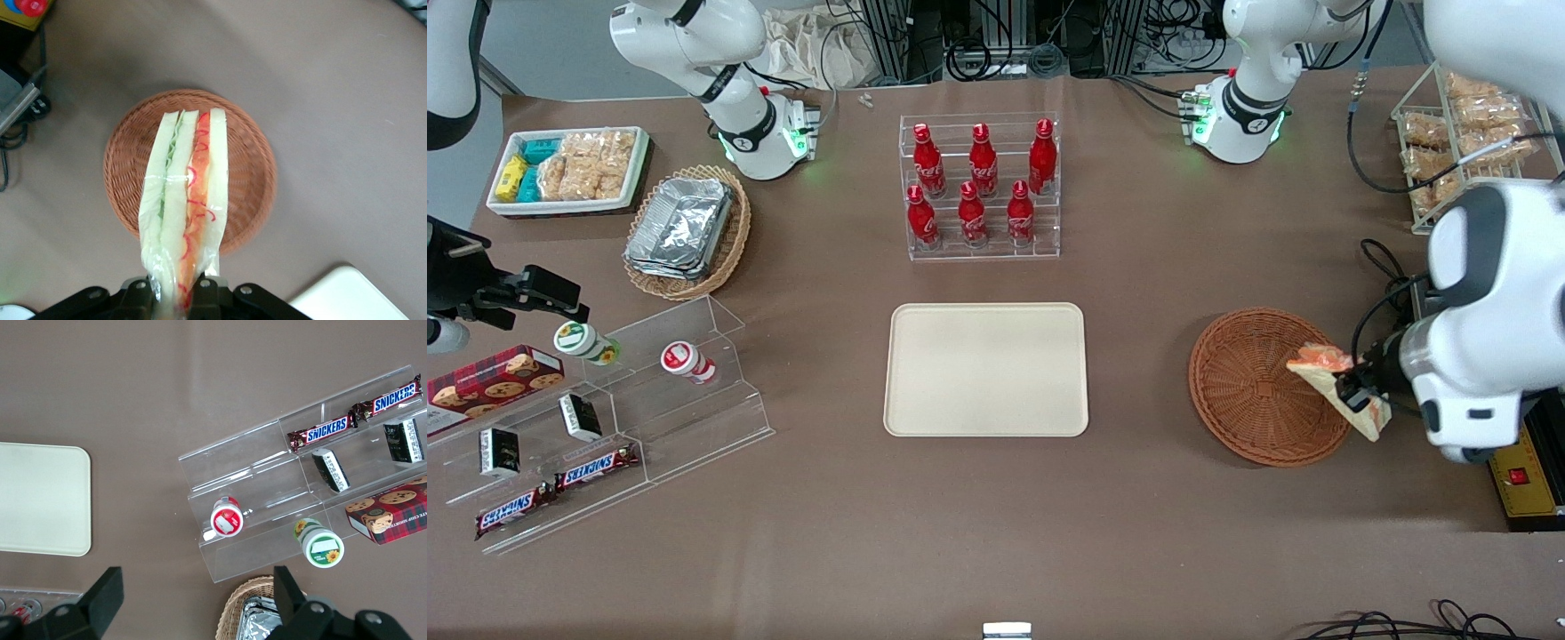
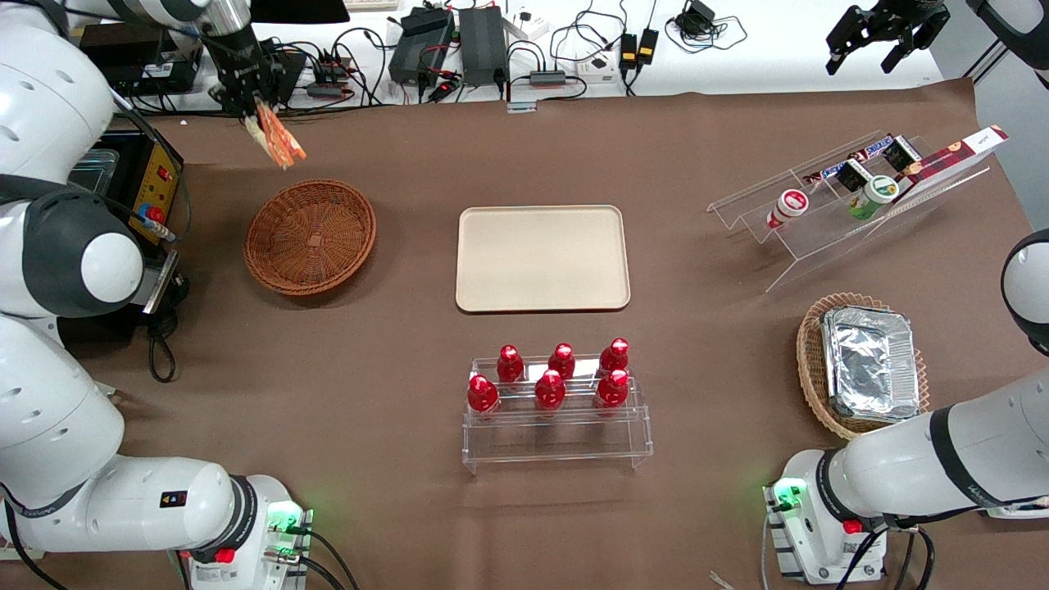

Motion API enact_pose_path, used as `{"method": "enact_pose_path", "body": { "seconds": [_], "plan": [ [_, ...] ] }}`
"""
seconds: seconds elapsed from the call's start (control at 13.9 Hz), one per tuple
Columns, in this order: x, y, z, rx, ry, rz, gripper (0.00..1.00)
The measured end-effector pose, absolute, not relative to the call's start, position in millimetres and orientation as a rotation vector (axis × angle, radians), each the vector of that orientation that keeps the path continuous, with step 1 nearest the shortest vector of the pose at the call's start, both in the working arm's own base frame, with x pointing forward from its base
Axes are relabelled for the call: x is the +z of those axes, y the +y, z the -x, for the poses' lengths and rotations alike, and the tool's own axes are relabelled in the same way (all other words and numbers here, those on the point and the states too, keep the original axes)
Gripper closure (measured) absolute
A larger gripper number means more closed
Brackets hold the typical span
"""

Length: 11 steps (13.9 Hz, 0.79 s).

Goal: Place sandwich from basket to tray
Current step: 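Lift the sandwich out of the basket with the left gripper, then carry the sandwich over the cream tray and lower it down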

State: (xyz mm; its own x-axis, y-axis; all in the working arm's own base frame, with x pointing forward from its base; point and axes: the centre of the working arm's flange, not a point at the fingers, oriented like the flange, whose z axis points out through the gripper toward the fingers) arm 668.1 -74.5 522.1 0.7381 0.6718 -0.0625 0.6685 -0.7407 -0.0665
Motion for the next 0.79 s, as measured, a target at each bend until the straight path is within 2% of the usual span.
{"method": "enact_pose_path", "body": {
  "seconds": [0.14, 0.43, 0.58, 0.79],
  "plan": [
    [554.6, -102.6, -662.1, 0.105, -1.072, 2.985, 0.81],
    [557.6, -198.1, -645.1, 0.124, -0.840, 3.127, 0.81],
    [535.2, -248.5, -639.1, 0.126, -0.706, 3.152, 0.81],
    [457.3, -336.0, -619.8, 0.083, -0.444, 3.116, 0.81]
  ]
}}
